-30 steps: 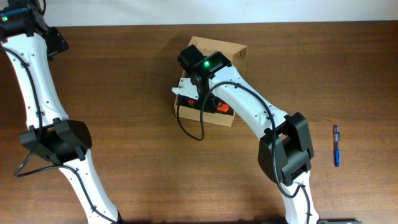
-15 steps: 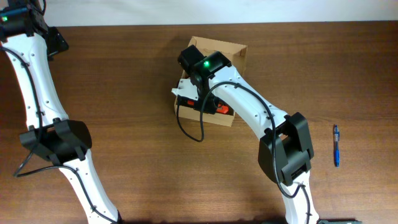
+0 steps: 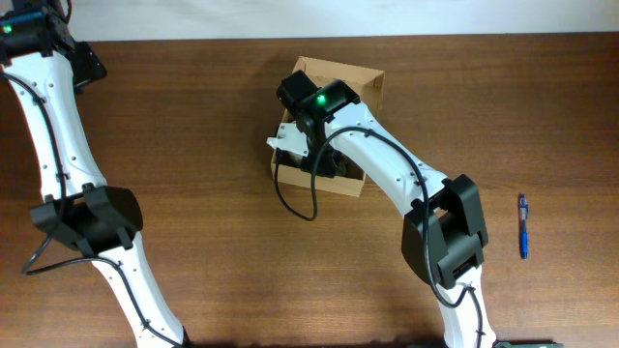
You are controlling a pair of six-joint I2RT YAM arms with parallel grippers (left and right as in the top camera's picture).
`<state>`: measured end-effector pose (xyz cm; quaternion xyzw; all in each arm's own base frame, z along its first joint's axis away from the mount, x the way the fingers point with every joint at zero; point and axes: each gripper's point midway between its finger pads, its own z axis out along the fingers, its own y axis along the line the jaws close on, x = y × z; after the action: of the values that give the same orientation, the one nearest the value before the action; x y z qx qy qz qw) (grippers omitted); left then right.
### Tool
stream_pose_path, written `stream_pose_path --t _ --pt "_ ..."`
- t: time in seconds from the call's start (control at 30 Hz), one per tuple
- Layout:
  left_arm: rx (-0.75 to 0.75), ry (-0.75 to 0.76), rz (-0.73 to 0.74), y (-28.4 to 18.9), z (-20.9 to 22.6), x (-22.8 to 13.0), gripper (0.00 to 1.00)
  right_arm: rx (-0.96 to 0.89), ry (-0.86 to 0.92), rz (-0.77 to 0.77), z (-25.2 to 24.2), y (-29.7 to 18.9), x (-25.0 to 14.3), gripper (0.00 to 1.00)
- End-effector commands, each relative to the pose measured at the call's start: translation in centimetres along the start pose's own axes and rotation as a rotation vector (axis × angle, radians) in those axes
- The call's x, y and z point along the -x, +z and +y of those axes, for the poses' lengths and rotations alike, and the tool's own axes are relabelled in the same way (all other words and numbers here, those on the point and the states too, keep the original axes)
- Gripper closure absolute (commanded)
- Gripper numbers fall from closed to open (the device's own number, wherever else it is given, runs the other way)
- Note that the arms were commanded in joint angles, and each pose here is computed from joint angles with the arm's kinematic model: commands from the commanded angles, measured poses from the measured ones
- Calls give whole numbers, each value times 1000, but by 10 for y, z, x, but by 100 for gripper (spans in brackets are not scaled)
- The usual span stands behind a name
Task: Pack container
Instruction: 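Lower the box cutter into the box and open the right gripper, then move the right gripper to the blue pen and grasp it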
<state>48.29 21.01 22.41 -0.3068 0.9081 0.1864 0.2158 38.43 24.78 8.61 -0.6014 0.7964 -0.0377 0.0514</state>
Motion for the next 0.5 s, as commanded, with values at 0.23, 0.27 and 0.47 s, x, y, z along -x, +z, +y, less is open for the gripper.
stream_pose_path --t 0.23,0.27,0.47 --pt "-5 -3 -25 -14 7 4 0 -228 368 -233 -51 -45 37 55" --pt "-5 -2 -25 -14 7 4 0 -243 407 -271 -54 -57 39 53" --pt "-5 -2 -25 -14 7 4 0 -319 616 -414 -61 -139 21 48"
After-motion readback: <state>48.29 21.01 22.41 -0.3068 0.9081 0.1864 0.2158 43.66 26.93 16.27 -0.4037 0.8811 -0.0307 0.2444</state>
